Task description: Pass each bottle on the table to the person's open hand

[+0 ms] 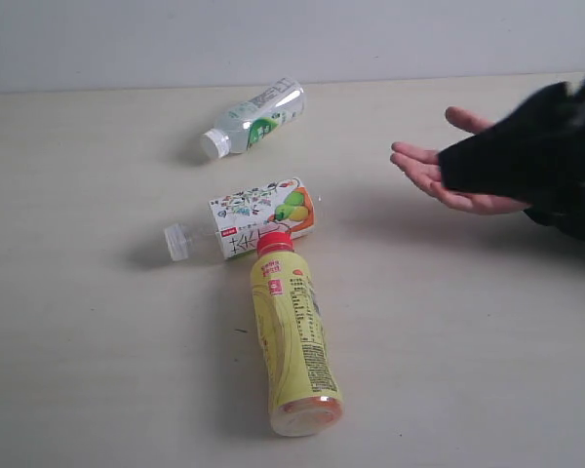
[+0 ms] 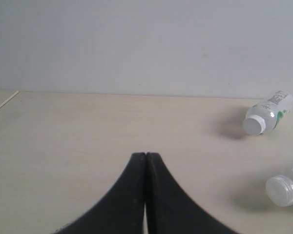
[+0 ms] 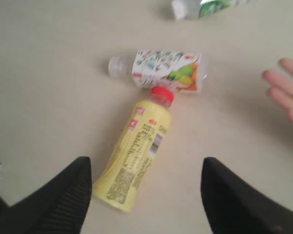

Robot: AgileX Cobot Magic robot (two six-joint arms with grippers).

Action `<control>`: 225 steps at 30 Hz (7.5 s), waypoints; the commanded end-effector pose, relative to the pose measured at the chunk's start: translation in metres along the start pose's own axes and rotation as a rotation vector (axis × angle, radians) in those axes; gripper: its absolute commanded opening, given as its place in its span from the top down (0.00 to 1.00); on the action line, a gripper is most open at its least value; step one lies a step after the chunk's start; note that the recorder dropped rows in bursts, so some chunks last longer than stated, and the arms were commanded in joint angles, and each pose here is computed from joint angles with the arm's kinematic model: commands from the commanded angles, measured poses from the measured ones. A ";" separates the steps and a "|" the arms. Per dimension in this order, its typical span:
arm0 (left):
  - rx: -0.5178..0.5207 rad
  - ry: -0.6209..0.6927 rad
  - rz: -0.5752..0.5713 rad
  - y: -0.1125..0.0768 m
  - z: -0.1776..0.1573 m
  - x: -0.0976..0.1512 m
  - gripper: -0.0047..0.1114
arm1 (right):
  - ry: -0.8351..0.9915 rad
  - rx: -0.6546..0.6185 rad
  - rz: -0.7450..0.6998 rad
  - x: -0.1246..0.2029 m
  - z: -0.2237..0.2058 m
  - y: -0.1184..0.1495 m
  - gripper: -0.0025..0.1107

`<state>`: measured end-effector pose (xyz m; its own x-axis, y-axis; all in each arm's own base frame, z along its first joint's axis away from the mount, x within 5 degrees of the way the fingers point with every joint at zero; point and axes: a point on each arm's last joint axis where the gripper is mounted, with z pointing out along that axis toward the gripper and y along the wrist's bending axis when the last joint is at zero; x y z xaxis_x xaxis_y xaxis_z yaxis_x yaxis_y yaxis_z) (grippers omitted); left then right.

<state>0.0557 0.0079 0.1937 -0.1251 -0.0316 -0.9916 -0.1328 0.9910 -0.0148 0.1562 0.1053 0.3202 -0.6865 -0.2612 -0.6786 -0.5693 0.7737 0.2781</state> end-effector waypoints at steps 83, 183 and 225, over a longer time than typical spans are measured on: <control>-0.002 -0.013 0.004 0.000 -0.001 -0.001 0.96 | 0.656 0.212 -0.054 -0.037 0.186 0.039 0.98; -0.002 -0.013 0.004 0.000 -0.001 -0.001 0.96 | 0.378 0.483 0.136 -0.142 0.072 -0.121 0.61; -0.002 -0.013 0.004 0.000 -0.001 -0.001 0.96 | -0.409 0.373 -0.036 0.080 -0.069 -0.018 0.98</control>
<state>0.0557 0.0079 0.1937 -0.1251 -0.0316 -0.9916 -0.1328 0.9910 -0.0148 0.0849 0.0321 0.3058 -0.4219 -0.1114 -0.8998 -0.3427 0.9384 0.0444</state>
